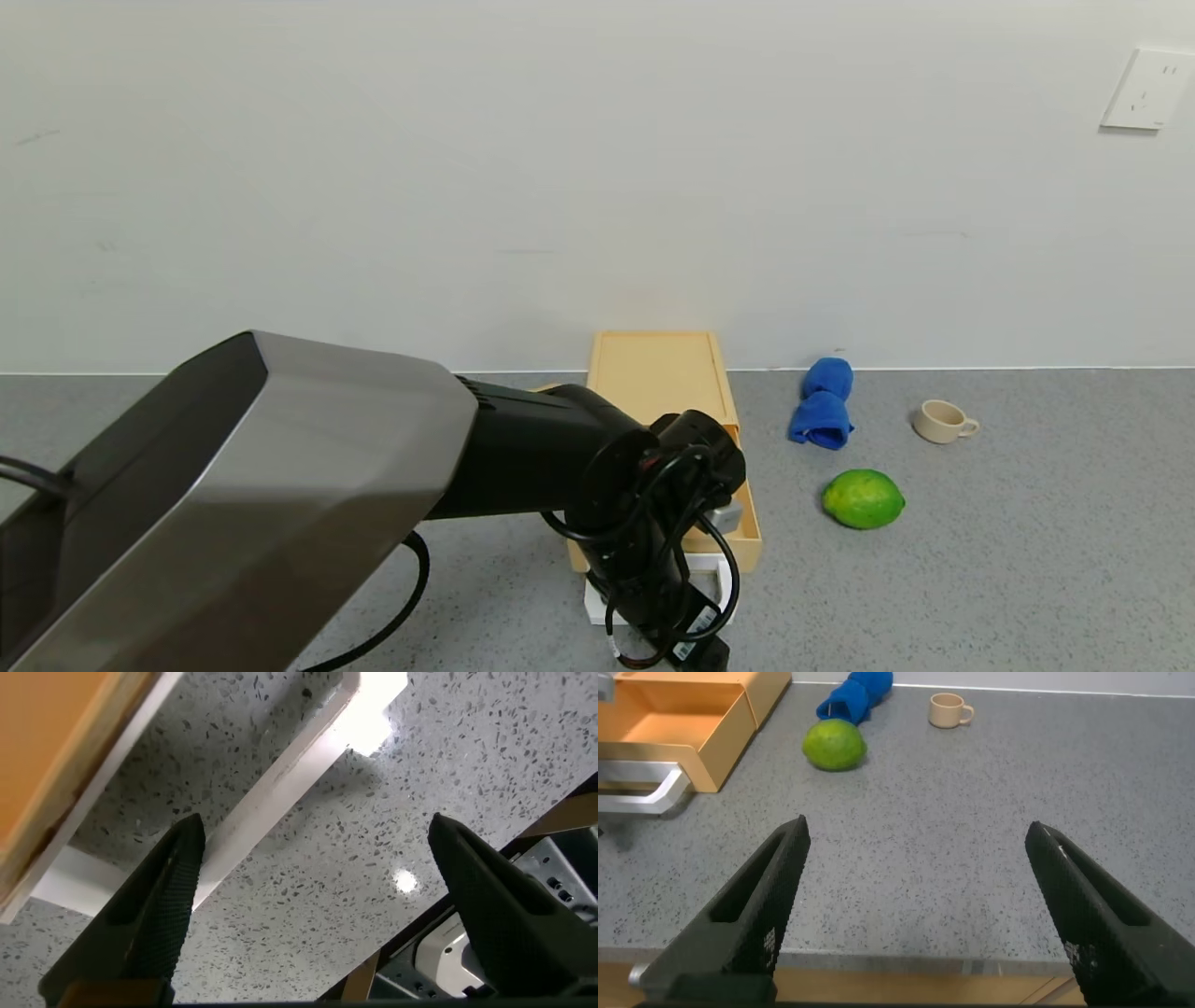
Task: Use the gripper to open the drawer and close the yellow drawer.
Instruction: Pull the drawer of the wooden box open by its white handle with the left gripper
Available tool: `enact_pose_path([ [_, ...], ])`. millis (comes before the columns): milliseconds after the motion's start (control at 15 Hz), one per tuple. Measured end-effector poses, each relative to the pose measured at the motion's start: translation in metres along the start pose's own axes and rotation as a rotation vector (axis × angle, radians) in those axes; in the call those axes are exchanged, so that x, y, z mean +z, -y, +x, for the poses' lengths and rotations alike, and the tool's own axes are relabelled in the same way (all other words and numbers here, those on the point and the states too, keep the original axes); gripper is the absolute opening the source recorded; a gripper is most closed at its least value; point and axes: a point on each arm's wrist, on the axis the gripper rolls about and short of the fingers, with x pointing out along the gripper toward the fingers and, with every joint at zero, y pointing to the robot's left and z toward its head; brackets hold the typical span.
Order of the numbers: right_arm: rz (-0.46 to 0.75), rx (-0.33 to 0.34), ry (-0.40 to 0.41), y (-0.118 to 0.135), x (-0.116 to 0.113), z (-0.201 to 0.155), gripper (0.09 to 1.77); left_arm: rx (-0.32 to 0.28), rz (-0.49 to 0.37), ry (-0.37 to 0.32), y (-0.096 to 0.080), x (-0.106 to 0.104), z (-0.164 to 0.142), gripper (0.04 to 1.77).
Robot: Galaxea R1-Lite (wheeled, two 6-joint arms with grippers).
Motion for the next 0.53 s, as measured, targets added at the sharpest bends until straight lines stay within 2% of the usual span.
enact_pose_path([
  [333,0.000,0.000,0.000,0.000,0.000,0.000,1.70,0.004,0.004,0.055,0.000,0.002,-0.018,1.72],
  [533,0.000,0.000,0.000,0.000,0.000,0.000,1.70,0.008,0.005,0.112,0.001,0.000,-0.047,1.72],
])
